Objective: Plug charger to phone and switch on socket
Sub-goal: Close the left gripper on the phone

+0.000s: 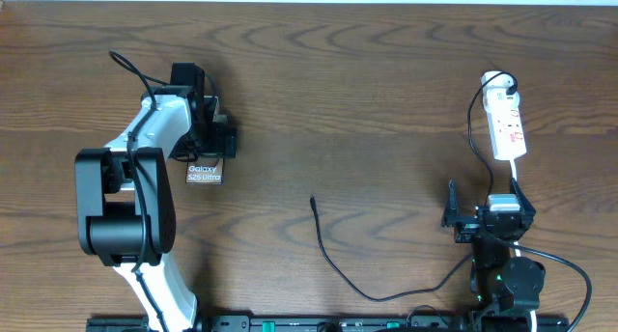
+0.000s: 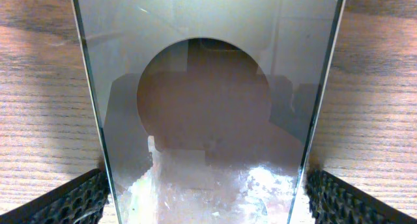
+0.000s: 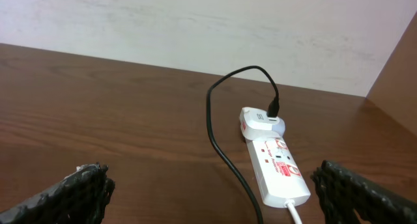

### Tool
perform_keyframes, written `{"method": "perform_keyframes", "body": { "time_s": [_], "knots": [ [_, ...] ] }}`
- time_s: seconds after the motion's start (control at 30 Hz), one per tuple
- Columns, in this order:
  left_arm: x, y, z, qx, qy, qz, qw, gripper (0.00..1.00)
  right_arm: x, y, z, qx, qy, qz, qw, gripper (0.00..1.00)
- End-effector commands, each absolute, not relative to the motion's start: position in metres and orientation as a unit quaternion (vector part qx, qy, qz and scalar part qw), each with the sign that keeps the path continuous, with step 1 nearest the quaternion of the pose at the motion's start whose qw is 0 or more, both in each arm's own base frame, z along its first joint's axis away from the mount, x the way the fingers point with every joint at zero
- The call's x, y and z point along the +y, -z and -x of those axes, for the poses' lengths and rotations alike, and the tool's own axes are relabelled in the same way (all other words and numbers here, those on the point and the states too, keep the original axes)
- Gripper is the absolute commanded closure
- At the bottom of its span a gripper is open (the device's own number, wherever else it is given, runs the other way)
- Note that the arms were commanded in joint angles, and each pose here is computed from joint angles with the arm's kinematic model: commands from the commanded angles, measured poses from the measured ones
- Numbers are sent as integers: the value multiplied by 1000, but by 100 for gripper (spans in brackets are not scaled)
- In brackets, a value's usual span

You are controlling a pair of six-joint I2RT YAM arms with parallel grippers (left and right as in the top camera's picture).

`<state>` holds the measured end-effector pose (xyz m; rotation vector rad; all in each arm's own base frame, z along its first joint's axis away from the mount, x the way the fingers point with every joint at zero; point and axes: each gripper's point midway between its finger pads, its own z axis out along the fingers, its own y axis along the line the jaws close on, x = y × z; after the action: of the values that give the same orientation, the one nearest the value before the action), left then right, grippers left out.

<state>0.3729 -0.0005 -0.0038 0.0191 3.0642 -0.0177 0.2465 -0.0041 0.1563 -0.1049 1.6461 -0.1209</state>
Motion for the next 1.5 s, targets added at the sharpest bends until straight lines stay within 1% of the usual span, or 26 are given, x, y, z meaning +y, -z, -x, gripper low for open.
{"method": "perform_keyframes", "body": {
  "time_s": [0.0,0.17,0.47,0.6,0.83,0.97,1.2,1.3,1.47],
  "knots": [
    [5,19,-361,1000,-10,-11,15,2,-6,-156,-246,733,61,47,676,1],
    [5,19,-361,1000,-10,-11,15,0,-6,-156,-246,733,61,47,676,1],
    [5,19,-361,1000,-10,-11,15,5,-6,-156,-246,733,61,47,676,1],
    [5,19,-361,1000,-10,-11,15,8,-6,-156,-246,733,61,47,676,1],
    [5,19,-361,1000,-10,-11,15,10,-6,-156,-246,733,61,47,676,1],
    [5,19,-361,1000,-10,-11,16,14,-6,-156,-246,733,61,47,676,1],
    [5,19,-361,1000,-10,-11,15,15,-6,-156,-246,733,61,47,676,1],
    [5,19,-361,1000,-10,-11,15,18,-6,-156,-246,733,61,47,676,1],
    [5,19,-361,1000,-10,-11,16,21,-6,-156,-246,733,61,47,676,1]
  ]
}}
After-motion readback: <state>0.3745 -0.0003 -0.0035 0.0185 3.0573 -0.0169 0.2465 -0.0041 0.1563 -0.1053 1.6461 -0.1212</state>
